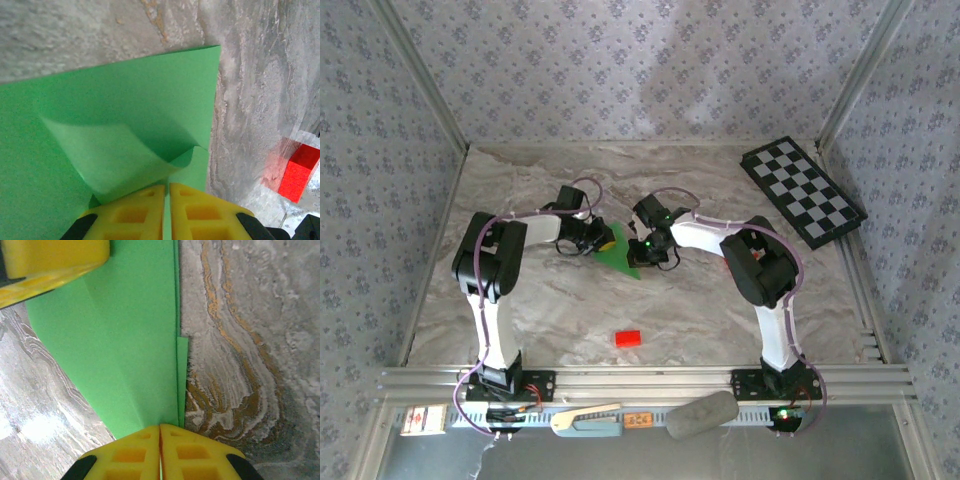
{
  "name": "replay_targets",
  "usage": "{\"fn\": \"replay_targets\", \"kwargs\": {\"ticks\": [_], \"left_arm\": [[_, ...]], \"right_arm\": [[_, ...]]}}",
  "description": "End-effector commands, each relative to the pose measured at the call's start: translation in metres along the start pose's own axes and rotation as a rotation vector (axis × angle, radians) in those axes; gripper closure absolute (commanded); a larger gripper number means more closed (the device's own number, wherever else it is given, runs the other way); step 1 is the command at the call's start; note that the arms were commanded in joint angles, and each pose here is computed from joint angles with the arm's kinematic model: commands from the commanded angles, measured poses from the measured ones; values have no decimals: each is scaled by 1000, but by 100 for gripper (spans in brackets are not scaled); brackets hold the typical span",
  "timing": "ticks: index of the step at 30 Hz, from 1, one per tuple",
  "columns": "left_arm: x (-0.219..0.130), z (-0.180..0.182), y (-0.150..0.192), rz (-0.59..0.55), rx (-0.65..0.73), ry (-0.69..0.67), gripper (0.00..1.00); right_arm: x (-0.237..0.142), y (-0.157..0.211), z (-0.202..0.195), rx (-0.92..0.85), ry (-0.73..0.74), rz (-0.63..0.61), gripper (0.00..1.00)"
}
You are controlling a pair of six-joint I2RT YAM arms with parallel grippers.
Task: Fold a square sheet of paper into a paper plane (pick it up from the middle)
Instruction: Fourth fold the wing at the center of the table.
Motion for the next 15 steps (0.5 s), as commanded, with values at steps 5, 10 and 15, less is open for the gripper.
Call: {"fn": "replay_targets", "kwargs": {"ticks": [5, 10, 15], "left_arm": [[-6, 24, -23, -80, -22, -111, 88], [-9, 27, -36, -101, -4, -146, 88], [-15, 31, -58, -136, 2, -165, 88]], "right_arm": [[28, 48, -48, 81, 247, 219, 90], [27, 55, -52, 88, 276, 253, 90], [27, 57, -54, 89, 281, 262, 90]]}}
Point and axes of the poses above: each hand's point on the last joint's axis, 136 mm out from that joint toward the fingers, its own x axis out along the fingers, its own z axis along the line the jaws close on, y = z × x, the point moved 7 cm from there along -x, back along the fingers, and after that the axes turned 6 degrees about -x, right-handed, at the moved point
